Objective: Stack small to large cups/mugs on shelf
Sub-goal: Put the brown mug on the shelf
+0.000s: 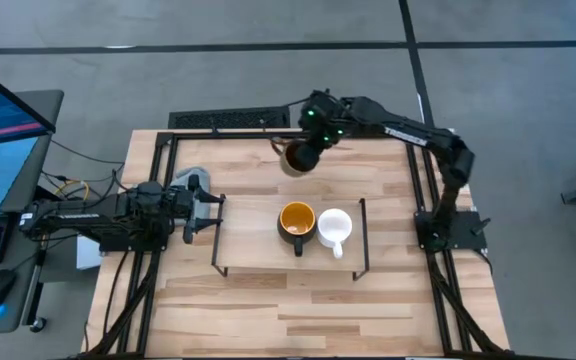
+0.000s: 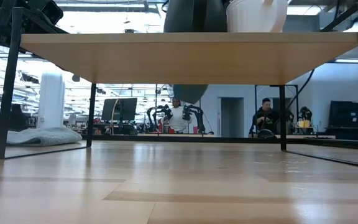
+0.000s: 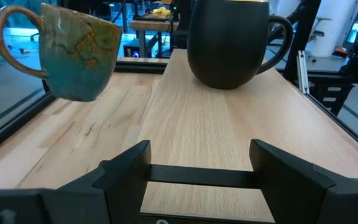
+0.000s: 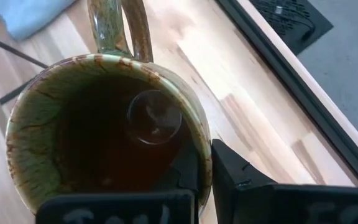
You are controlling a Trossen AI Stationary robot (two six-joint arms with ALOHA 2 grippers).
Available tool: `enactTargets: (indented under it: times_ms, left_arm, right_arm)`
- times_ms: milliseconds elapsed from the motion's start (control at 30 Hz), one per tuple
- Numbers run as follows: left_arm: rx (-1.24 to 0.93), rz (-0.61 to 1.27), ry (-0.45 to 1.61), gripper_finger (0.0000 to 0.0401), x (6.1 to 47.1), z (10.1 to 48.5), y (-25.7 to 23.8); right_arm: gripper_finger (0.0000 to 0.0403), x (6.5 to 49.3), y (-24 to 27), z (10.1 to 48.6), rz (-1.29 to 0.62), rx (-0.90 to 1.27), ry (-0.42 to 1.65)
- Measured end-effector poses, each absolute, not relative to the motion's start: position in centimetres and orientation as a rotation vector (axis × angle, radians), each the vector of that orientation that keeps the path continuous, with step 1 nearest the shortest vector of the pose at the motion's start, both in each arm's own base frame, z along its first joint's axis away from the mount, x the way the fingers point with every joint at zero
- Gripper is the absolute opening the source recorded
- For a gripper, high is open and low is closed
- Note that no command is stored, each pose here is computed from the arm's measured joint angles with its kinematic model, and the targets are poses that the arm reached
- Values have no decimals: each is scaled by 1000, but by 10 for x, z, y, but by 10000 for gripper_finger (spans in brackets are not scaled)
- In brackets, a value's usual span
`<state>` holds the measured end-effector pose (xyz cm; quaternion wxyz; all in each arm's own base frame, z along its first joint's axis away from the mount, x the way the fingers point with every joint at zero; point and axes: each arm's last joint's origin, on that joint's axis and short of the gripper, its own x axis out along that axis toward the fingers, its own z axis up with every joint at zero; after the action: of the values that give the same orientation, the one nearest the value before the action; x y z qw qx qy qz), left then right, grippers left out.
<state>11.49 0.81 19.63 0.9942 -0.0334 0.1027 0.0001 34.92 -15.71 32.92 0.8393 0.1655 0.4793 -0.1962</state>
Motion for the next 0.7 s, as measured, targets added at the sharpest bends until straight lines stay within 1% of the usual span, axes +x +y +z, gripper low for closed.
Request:
enactTargets:
  times_ms: [333,500,700]
  left_arm:
    - [-68,-4,219,263,115,195,8]
    - [-69,-2,223,263,114,195,8]
    - [-69,0,228,263,114,194,8]
  right_arm:
    - [31,393,-150,338,-332,327,1049]
    - [31,408,-149,335,-281,355,1078]
    - [31,421,-148,325,-269,384,1109]
